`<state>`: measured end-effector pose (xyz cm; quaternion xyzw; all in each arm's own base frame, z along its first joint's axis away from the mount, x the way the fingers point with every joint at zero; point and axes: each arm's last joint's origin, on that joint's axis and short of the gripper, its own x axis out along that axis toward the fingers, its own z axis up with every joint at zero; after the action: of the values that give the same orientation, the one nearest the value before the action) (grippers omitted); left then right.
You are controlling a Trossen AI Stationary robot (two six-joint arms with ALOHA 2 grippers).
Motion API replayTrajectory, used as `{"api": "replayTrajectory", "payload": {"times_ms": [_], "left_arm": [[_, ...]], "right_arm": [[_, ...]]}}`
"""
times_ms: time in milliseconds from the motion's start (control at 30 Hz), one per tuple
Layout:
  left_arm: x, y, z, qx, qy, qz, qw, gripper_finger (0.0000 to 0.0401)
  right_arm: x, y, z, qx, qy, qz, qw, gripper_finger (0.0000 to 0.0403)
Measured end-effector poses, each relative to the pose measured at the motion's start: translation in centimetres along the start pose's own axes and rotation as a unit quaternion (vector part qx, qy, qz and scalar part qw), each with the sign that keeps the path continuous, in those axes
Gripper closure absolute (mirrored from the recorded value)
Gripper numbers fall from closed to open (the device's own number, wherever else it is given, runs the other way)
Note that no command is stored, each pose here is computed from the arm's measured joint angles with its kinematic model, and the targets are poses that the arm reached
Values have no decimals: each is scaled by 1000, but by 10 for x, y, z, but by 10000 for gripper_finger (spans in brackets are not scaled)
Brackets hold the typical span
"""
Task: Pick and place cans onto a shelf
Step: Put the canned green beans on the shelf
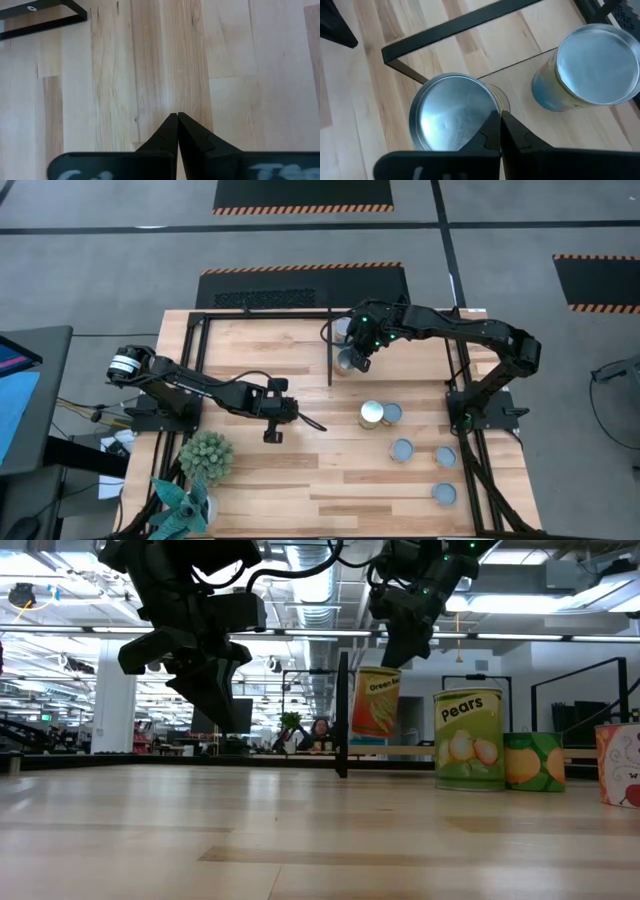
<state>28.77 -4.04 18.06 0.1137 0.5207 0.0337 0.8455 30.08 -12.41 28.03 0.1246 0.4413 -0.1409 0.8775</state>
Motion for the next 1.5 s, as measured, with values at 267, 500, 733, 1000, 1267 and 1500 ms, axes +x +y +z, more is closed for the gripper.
{"api": "replayTrajectory", "payload": {"times_ms": [267, 500, 733, 1000, 1267, 1500], "left_arm": [[0, 0, 0, -2, 0, 0, 1000, 401], [0, 0, 0, -2, 0, 0, 1000, 401], [0, 0, 0, -4, 0, 0, 1000, 401], [0, 0, 0, -8, -1, 0, 1000, 401], [0, 0, 0, -8, -1, 0, 1000, 401], [0, 0, 0, -8, -1, 0, 1000, 401]], "right_arm": [[0, 0, 0, -1, 0, -4, 1000, 377], [0, -1, 0, -1, -1, -9, 1000, 366], [0, -1, 0, -1, -1, -9, 1000, 356], [0, -1, 0, -1, -1, -9, 1000, 345], [0, -2, -1, -4, 6, -19, 1000, 344], [0, -4, -4, -12, 20, -58, 998, 344]]}}
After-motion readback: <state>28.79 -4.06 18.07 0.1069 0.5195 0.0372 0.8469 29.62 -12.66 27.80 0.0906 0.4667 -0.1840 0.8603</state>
